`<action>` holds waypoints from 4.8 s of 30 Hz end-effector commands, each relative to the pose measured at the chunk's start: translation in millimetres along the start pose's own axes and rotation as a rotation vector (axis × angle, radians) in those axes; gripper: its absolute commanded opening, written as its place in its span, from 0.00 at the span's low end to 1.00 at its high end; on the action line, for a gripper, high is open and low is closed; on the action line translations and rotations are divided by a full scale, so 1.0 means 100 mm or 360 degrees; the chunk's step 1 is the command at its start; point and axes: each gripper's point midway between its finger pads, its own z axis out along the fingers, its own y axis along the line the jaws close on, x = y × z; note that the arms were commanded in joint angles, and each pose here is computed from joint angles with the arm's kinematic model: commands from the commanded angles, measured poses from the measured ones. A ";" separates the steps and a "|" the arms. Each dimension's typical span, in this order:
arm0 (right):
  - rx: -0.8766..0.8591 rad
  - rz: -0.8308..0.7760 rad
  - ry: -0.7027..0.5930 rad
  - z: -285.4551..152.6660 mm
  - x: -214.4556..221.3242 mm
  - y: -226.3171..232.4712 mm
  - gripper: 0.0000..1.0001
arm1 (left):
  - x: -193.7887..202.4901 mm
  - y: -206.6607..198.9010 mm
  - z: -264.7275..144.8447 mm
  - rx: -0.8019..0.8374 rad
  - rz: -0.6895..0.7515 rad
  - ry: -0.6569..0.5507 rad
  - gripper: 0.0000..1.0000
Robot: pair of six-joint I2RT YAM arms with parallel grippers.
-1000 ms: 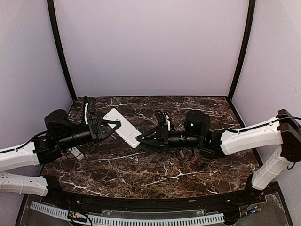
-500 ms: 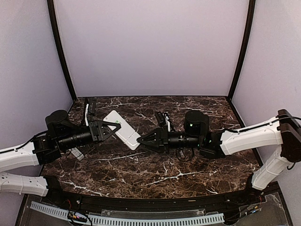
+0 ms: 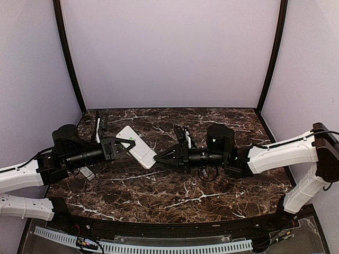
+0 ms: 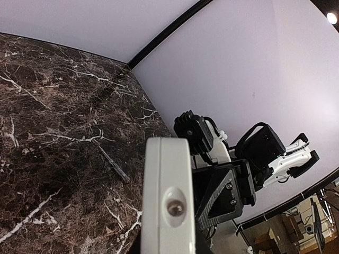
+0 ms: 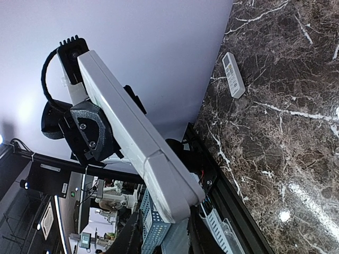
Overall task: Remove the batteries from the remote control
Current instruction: Remove the battery cover from the remote control, then pass from the left arm to the right
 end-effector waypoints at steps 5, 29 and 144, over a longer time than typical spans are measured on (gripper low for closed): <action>-0.0049 -0.0017 0.0008 0.07 -0.04 0.09 0.26 | -0.10 -0.09 -0.04 0.0039 0.0041 -0.0054 0.00; -0.0167 -0.0026 0.0003 0.16 -0.10 0.24 0.19 | -0.05 -0.09 -0.05 0.0069 -0.0025 -0.0042 0.00; 0.1346 -0.0899 0.0141 0.33 0.31 -0.48 0.66 | 0.60 0.26 0.32 0.0160 -0.0436 0.0486 0.01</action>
